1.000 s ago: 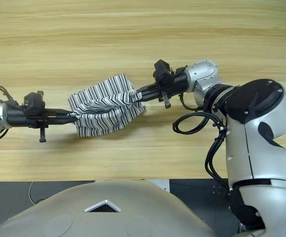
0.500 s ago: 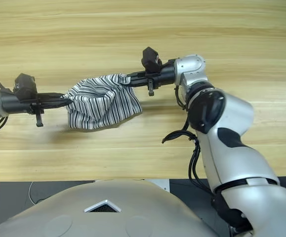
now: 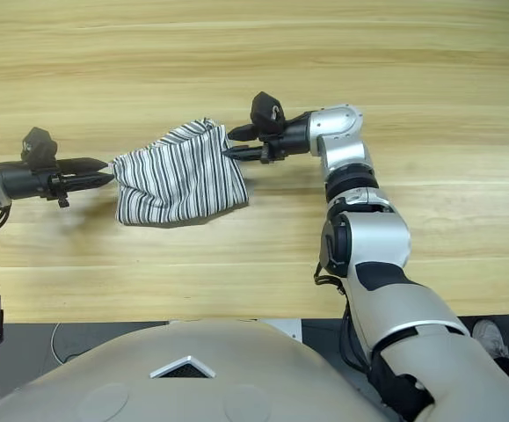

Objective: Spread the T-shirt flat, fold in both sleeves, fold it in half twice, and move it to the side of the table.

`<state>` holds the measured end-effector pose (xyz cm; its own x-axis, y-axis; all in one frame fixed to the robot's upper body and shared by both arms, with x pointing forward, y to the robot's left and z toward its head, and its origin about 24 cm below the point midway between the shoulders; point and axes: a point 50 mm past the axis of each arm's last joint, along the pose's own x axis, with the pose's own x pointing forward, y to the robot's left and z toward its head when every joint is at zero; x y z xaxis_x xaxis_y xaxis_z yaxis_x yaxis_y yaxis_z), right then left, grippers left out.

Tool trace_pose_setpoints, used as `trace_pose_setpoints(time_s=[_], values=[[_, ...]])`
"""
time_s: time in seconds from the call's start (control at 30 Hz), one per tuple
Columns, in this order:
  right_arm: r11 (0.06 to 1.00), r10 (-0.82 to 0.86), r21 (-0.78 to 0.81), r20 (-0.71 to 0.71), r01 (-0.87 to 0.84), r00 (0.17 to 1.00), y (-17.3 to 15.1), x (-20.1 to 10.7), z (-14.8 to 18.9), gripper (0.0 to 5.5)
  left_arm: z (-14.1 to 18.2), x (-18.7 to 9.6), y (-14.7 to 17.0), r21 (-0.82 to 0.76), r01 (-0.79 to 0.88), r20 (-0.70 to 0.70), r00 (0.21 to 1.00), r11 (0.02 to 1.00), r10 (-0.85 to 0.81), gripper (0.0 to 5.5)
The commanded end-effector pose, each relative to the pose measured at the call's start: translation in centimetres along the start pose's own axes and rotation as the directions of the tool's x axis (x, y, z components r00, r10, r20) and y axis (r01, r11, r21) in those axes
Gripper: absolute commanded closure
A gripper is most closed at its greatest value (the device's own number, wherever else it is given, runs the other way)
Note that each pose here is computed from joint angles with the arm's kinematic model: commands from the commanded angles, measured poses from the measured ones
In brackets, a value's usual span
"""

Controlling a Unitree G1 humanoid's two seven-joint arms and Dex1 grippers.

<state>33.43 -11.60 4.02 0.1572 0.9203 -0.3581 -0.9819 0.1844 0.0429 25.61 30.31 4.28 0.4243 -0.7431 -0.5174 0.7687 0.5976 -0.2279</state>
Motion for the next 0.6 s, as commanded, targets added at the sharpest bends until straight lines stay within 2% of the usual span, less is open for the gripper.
trace_pose_setpoints(time_s=[0.03, 0.13, 0.23, 0.33, 0.4, 0.5, 0.6], values=[[0.991, -0.130, 0.015, -0.010, 0.130, 0.991, -1.1, -0.9, 0.2, 3.80, 0.8, -1.0, 1.9, -0.011, -0.146, 0.030, 0.989, 0.989, 0.147, 3.79], [0.980, -0.198, 0.018, 0.017, 0.197, 0.980, -1.8, -1.7, 0.7, 3.80, 0.9, -1.4, 2.7, -0.023, -0.219, 0.056, 0.974, 0.975, 0.220, 3.79], [0.972, -0.234, 0.011, 0.110, 0.235, 0.966, -2.4, -2.6, 1.9, 3.80, 2.0, -1.3, 1.9, 0.043, -0.156, 0.143, 0.978, 0.987, 0.149, 3.79], [0.980, -0.186, -0.018, 0.261, 0.198, 0.947, -1.8, -2.4, 3.4, 3.80, 3.8, -0.7, -1.7, 0.190, 0.027, 0.230, 0.971, 0.981, -0.071, 3.79], [0.988, -0.123, -0.051, 0.342, 0.149, 0.932, -0.8, -1.6, 4.3, 3.80, 4.4, 0.1, -4.7, 0.278, 0.135, 0.210, 0.958, 0.951, -0.197, 3.79], [0.994, -0.027, -0.087, 0.368, 0.063, 0.930, 1.2, -0.1, 4.5, 3.80, 4.4, 0.9, -7.1, 0.328, 0.210, 0.166, 0.947, 0.921, -0.275, 3.79], [0.996, 0.037, -0.086, 0.355, -0.007, 0.934, 3.1, 1.4, 4.0, 3.80, 4.4, 1.1, -8.0, 0.340, 0.217, 0.148, 0.948, 0.915, -0.280, 3.79]])
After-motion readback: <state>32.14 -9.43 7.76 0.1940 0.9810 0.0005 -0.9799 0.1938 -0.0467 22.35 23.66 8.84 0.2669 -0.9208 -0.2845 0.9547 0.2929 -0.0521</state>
